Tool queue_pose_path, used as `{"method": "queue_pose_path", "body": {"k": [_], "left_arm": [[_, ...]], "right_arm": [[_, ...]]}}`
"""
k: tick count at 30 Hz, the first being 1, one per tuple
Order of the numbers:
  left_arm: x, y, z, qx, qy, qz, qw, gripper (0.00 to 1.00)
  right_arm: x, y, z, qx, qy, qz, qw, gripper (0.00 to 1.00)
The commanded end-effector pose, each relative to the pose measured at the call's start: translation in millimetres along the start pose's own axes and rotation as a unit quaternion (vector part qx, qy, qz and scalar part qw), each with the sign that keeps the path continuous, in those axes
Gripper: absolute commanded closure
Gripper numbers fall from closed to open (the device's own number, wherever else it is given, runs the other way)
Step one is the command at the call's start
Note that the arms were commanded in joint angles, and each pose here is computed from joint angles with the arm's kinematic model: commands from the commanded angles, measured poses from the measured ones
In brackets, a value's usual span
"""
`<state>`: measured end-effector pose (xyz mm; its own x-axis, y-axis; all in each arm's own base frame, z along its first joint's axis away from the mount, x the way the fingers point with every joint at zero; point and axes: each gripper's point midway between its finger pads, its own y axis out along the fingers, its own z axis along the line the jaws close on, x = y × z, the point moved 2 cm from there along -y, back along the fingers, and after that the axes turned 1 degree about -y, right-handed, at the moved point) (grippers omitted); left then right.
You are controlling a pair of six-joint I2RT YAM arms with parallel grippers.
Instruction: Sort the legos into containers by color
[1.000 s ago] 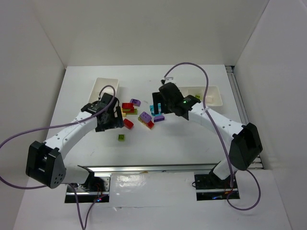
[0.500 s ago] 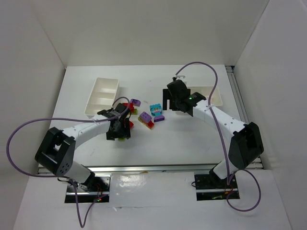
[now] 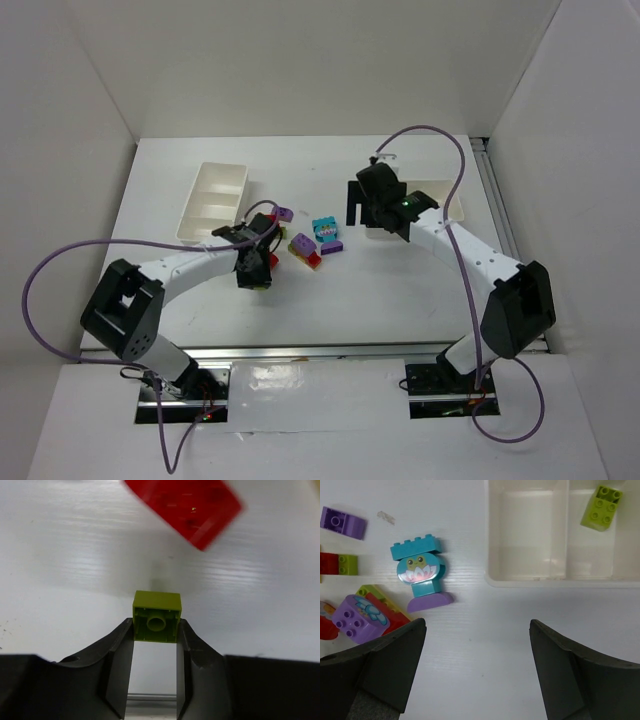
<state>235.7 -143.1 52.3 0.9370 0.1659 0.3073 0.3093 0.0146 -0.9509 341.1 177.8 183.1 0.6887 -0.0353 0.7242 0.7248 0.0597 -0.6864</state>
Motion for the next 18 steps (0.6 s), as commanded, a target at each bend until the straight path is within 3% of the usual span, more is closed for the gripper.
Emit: {"method": "queue_pose_path", "body": {"k": [1, 5, 8, 9, 10, 14, 15, 16, 18], "left_arm": [[23.3, -51.8, -36.2, -0.077, 0.048, -0.055, 0.994, 0.76], [35.7, -109.9, -92.3, -0.197, 0.135, -0.081, 0.968, 0.78], [54.2, -151.6, -138.1, -0.298, 0.167, -0.082, 0.936, 0.78], [52.7, -144.6, -156.2, -0.316, 0.181, -0.059, 0.930, 0.78], [69.1, -161.3, -174.3, -0.342, 0.183, -0.078, 0.919, 0.80], [95.8, -154.1, -234.8, -0.396, 0.198, -0.072, 0.894, 0.83], [111.2, -174.0, -254.1, -0.429, 0.204, -0.091, 0.875, 0.85], [108.8, -148.8, -272.1, -0.430, 0.210, -0.065, 0.876, 0.85], [114.9, -146.3, -293.2, -0.456, 0.214, -0.054, 0.862, 0.85]], "right_arm": [[29.4, -17.4, -30.5, -0.029, 0.041, -0.033, 0.998, 0.09], [38.3, -26.0, -72.8, -0.073, 0.112, -0.044, 0.990, 0.09], [44.6, -42.6, -102.9, -0.087, 0.184, -0.093, 0.975, 0.09], [43.5, -46.5, -110.1, -0.091, 0.206, -0.099, 0.969, 0.09], [44.0, -50.9, -118.2, -0.100, 0.223, -0.108, 0.964, 0.09], [32.2, -67.3, -152.1, -0.155, 0.289, -0.118, 0.937, 0.09], [27.3, -68.5, -154.3, -0.161, 0.305, -0.119, 0.931, 0.09], [22.7, -72.3, -158.7, -0.165, 0.318, -0.120, 0.926, 0.09], [18.1, -77.6, -163.9, -0.172, 0.343, -0.129, 0.914, 0.09]]}}
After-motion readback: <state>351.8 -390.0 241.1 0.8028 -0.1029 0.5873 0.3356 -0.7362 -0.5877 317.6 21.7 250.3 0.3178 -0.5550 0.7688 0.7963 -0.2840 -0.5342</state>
